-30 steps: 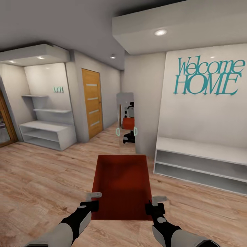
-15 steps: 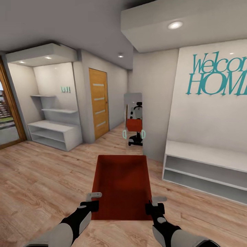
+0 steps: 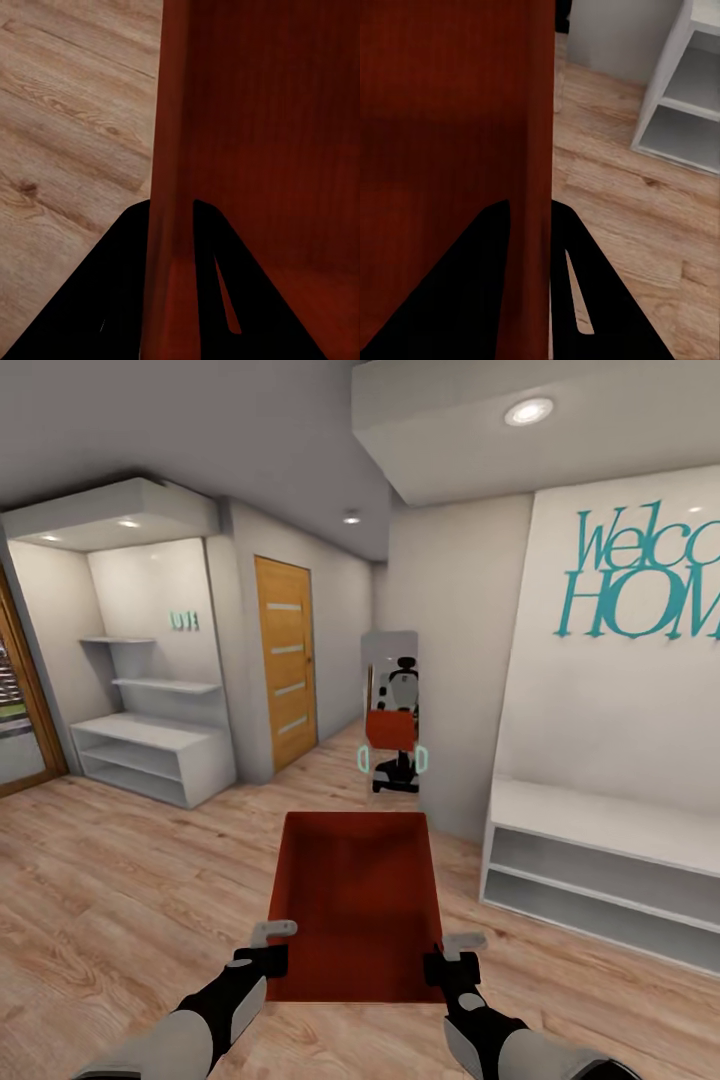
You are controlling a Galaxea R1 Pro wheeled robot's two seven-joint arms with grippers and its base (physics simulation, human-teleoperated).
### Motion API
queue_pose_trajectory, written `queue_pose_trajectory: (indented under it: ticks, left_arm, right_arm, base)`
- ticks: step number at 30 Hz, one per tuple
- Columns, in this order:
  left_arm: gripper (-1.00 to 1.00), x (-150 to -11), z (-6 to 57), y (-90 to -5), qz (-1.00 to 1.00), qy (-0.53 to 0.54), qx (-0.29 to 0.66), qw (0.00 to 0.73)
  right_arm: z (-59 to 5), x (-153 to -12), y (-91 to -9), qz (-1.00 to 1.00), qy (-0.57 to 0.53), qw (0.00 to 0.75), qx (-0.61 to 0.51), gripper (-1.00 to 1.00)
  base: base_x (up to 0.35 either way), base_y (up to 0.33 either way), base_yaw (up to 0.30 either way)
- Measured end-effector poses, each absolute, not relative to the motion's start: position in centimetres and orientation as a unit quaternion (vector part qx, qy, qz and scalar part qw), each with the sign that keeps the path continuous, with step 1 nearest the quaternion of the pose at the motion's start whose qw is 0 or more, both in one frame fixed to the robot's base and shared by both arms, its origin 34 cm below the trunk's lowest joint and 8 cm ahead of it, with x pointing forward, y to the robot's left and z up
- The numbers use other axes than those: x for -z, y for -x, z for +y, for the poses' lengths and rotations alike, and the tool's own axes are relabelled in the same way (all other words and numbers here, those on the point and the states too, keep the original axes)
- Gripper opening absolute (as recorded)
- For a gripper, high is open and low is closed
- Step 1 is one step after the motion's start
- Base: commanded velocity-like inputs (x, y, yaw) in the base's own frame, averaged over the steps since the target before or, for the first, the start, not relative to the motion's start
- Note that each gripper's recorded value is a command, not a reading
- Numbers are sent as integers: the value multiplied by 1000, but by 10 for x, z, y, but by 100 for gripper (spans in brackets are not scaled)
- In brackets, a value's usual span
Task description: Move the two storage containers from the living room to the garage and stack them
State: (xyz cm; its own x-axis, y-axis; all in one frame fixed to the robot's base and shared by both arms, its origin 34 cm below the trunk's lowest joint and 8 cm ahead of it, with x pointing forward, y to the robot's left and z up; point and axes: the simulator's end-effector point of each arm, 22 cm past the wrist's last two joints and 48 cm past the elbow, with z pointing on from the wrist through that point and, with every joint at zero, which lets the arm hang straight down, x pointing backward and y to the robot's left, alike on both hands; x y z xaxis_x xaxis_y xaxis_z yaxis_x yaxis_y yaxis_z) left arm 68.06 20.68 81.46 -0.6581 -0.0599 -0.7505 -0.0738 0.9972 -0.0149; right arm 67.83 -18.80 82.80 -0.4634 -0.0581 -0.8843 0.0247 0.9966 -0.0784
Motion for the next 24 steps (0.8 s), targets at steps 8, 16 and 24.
queue_pose_trajectory:
  ticks: [8, 16, 24]
  left_arm:
    - [-100, -815, 207, -681, 910, 37, -9, 412]
    - [-100, -815, 207, -681, 910, 37, -9, 412]
    - [-100, -815, 207, -681, 910, 37, -9, 412]
  right_arm:
    - [-188, -828, -678, 855, 10, 518, 40, -100]
    - [-188, -828, -678, 854, 10, 518, 40, -100]
    - [-188, -828, -678, 854, 10, 518, 40, -100]
  base:
    - [322, 0, 91]
    - [322, 0, 265]
    - [322, 0, 269]
